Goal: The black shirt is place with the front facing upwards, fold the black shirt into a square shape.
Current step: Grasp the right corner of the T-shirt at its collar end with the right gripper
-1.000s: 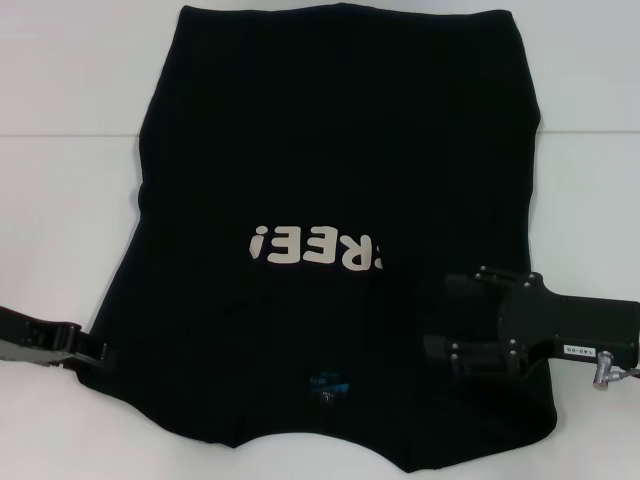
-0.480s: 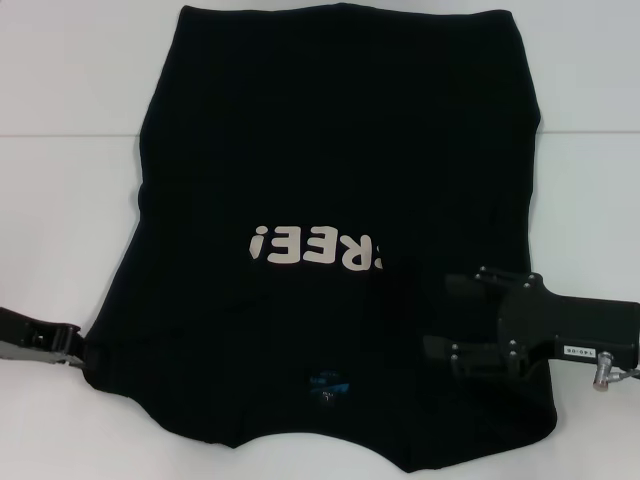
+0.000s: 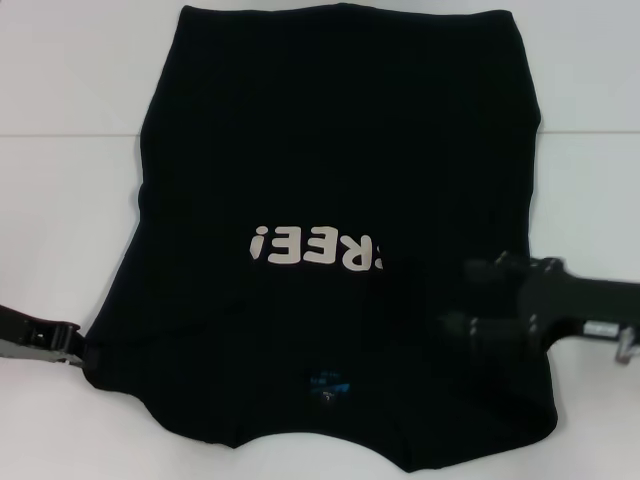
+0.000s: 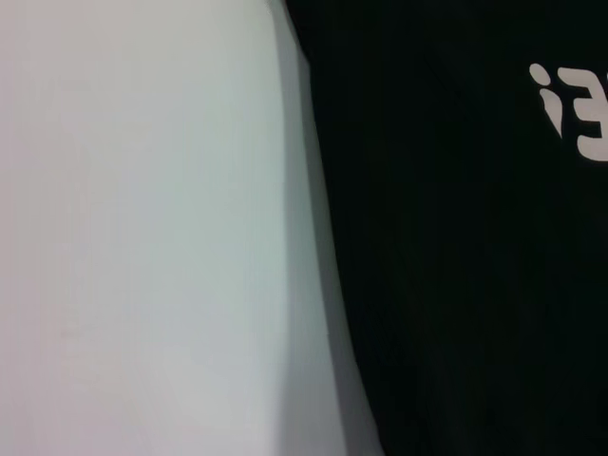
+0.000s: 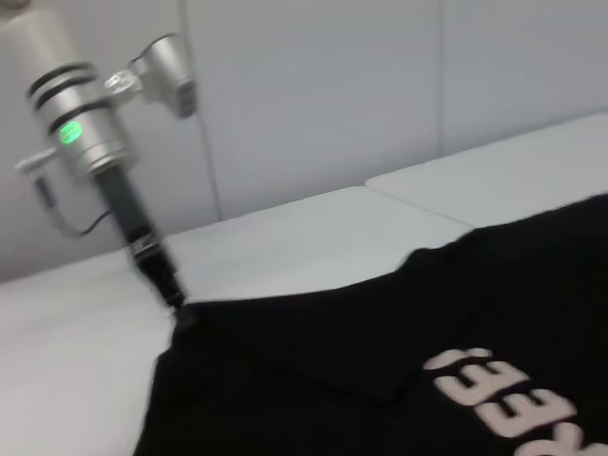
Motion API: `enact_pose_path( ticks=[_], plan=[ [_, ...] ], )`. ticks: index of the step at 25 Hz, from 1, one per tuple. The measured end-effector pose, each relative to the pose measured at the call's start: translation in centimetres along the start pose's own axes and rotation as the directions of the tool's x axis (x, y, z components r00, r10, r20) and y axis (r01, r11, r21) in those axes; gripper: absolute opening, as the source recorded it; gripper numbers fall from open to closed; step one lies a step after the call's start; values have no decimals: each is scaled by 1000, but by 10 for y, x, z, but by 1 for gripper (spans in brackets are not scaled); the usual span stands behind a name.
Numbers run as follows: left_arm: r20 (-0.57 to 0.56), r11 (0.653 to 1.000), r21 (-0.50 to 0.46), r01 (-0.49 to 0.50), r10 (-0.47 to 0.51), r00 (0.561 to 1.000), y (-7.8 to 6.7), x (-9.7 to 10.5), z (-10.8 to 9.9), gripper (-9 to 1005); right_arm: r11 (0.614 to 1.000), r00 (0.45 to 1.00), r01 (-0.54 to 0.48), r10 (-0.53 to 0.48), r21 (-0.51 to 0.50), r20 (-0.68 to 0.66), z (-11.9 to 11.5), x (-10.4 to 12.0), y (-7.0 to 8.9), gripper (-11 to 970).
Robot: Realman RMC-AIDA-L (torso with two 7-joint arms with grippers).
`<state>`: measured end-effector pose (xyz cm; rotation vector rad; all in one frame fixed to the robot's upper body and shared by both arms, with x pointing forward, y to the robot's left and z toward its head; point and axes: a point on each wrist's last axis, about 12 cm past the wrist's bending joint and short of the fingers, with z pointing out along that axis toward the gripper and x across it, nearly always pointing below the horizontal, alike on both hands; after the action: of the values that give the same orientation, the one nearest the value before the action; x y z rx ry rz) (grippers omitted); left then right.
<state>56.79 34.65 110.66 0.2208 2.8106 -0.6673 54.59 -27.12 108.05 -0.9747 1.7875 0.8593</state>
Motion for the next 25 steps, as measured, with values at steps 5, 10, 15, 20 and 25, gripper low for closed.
enact_pose_path(
  ticks=[5,10,15,20,25],
  plan=[
    [-9,1000,13,-10,10,1000,-3,-2,-2,17,971,968,-231,235,55,-85,-35,-32,-27,915],
    [-13,999,19,-26,26,1000,-3,-2,-3,18,869,829,-471,496,153,-258,-59,-63,-50,915],
    [-16,999,19,-30,30,999,-4,-4,-4,18,783,638,-512,622,354,-454,-52,-83,-57,916],
    [-14,999,19,-28,29,999,-3,-5,-5,18,804,534,-417,595,425,-601,-27,-100,-53,913],
    [-16,999,21,-28,28,999,-4,-5,-4,18,861,502,-291,509,418,-699,4,-120,-46,912]
  ],
)
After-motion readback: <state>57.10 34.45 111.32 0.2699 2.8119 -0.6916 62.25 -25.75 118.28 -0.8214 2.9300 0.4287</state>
